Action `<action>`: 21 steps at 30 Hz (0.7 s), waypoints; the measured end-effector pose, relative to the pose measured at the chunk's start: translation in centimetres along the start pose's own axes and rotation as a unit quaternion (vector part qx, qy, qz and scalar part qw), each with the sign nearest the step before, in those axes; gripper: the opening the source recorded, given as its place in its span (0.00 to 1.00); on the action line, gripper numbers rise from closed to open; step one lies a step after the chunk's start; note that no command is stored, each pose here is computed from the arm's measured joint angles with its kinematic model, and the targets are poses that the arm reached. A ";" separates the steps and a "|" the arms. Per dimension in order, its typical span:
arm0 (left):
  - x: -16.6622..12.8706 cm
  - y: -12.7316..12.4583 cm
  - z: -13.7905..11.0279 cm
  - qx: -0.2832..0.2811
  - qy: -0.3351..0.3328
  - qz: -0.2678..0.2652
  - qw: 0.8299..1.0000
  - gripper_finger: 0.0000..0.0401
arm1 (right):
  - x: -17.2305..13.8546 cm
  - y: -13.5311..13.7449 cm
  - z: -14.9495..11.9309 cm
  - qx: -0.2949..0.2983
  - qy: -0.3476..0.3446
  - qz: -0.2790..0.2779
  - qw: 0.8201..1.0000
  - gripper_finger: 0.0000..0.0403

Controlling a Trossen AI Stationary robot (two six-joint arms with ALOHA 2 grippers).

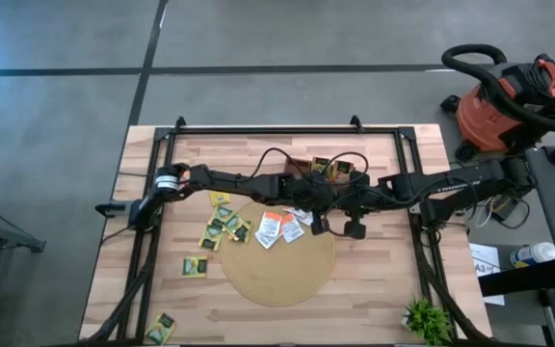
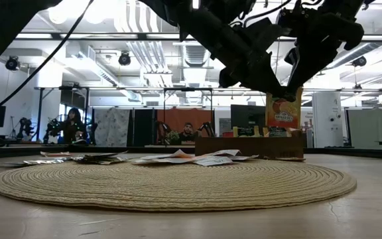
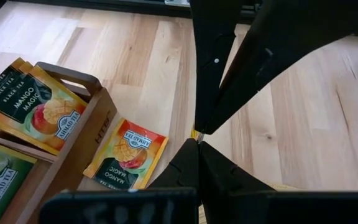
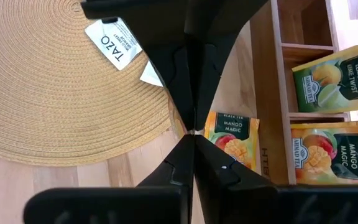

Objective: Pick & Place Tea
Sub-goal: Put the mango tea bag into the right section of the wooden organizer

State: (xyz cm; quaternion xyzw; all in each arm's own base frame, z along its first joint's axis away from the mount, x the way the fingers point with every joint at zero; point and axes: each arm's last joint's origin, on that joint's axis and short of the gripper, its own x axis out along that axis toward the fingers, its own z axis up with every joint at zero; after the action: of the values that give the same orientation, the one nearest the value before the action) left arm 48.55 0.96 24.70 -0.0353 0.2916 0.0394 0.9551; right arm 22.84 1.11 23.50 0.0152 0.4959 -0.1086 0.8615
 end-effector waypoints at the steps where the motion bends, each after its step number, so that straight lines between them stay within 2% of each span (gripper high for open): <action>1: 0.0 0.0 0.0 -0.001 0.000 0.000 1.000 0.01 | 0.0 0.0 0.0 0.000 0.000 0.000 1.000 0.02; 6: -0.1 0.0 0.2 -0.005 -0.005 -0.001 1.000 0.08 | 0.0 0.0 -0.1 0.001 0.006 -0.001 1.000 0.02; 9: -0.9 -0.3 1.4 -0.006 -0.037 -0.007 0.999 0.12 | 0.4 0.0 -0.2 0.001 0.015 -0.002 1.000 0.02; 12: -1.3 -0.4 1.8 -0.005 -0.041 -0.007 0.999 0.15 | 0.1 -0.2 -0.3 0.006 0.013 -0.004 1.000 0.02; 18: -2.4 -0.4 2.1 -0.006 -0.034 0.024 0.999 0.17 | 0.0 -0.3 -0.5 0.005 0.021 -0.018 1.000 0.02; 21: -3.2 -0.3 1.8 -0.005 -0.002 0.048 0.999 0.17 | -0.2 -0.6 -0.9 0.003 0.032 -0.036 0.999 0.02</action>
State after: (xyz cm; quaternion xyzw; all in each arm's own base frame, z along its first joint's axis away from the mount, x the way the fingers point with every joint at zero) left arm 46.96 0.64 27.97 -0.0263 0.2905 0.0871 0.9525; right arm 21.86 0.66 23.30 0.0033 0.5233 -0.1399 0.8406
